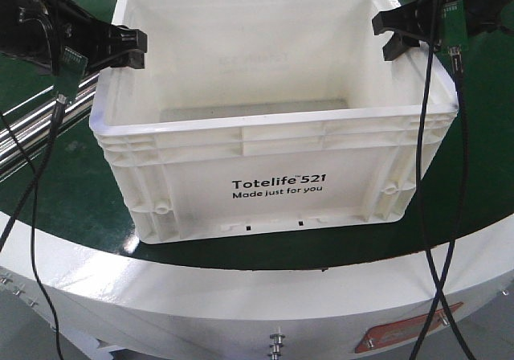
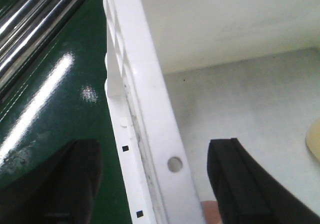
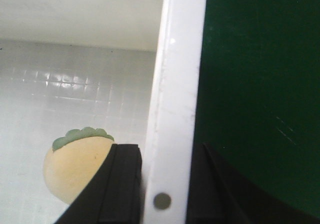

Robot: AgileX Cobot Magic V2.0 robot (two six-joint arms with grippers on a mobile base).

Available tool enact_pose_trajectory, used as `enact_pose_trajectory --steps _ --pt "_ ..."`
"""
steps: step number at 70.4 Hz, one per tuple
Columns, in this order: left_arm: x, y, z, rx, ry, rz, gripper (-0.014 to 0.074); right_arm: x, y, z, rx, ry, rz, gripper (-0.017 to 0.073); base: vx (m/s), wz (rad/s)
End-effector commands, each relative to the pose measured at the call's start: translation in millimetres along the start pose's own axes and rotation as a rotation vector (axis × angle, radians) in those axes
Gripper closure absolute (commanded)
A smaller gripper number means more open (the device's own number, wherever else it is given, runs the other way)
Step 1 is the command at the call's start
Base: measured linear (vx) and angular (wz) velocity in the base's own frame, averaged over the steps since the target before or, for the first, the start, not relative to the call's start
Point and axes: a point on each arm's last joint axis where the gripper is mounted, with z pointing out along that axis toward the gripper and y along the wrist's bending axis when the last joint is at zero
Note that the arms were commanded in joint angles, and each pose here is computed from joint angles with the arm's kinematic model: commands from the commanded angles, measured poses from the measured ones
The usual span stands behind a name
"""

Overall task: Place moving items into box and shelve
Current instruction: 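Close both grippers on the tote rims and lift the tote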

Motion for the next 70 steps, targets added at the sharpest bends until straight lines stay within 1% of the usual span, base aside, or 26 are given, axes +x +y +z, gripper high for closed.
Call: enact_pose_trajectory --steps 1,12,19,28,39,44,48,52,55,60,63,66,67,68,70 --pt "-18 -6.4 -25 0.041 -0.129 -0.003 0.005 -1 3.1 -7 -0.028 -0.005 0.0 0.0502 0.0 0.0" --pt "-27 -10.0 -38 0.044 -0.121 0.012 0.0086 -1 3.1 -7 -0.028 -0.011 0.001 0.0502 0.0 0.0" --pt "-33 -11.9 -40 0.043 -0.104 0.015 0.0094 -1 3.0 -7 -0.027 -0.014 0.0 0.0502 0.0 0.0" --pt "-35 -11.9 -28 0.032 -0.042 0.015 0.0094 -1 3.0 -7 -0.027 -0.014 -0.002 0.0502 0.0 0.0" --pt "-27 -9.1 -8 0.012 0.07 0.009 0.0094 -1 2.8 -7 -0.025 -0.013 -0.005 0.0502 0.0 0.0" --pt "-25 -8.8 -3 0.008 0.093 0.008 0.0096 -1 2.8 -7 -0.025 -0.013 -0.005 0.0502 0.0 0.0" --pt "-24 -8.5 0 0.008 0.1 0.007 0.0114 -1 2.8 -7 -0.025 -0.013 -0.005 0.0502 0.0 0.0" --pt "-24 -9.0 0 0.013 0.103 0.002 0.0162 -1 2.8 -7 -0.024 -0.013 -0.008 0.0502 0.0 0.0" --pt "-24 -10.0 0 0.02 0.105 -0.002 0.0222 -1 2.8 -7 -0.024 -0.014 -0.012 0.0502 0.0 0.0" --pt "-24 -10.7 0 0.027 0.105 -0.007 0.036 -1 2.8 -7 -0.024 -0.014 -0.016 0.0502 0.0 0.0" --pt "-24 -11.2 0 0.033 0.106 -0.002 0.0455 -1 2.8 -7 -0.024 -0.014 -0.016 0.0502 0.0 0.0" --pt "-24 -12.1 0 0.044 0.107 0.016 0.0549 -1 2.8 -7 -0.024 -0.014 -0.016 0.0502 0.0 0.0" --pt "-24 -12.3 0 0.046 0.107 0.018 0.0563 -1 2.8 -7 -0.024 -0.014 -0.016 0.0502 0.0 0.0" --pt "-24 -12.9 0 0.053 0.108 0.023 0.0608 -1 2.8 -7 -0.024 -0.014 -0.016 0.0502 0.0 0.0" --pt "-24 -13.4 0 0.059 0.108 0.035 0.0623 -1 2.8 -7 -0.024 -0.014 -0.016 0.0502 0.0 0.0"
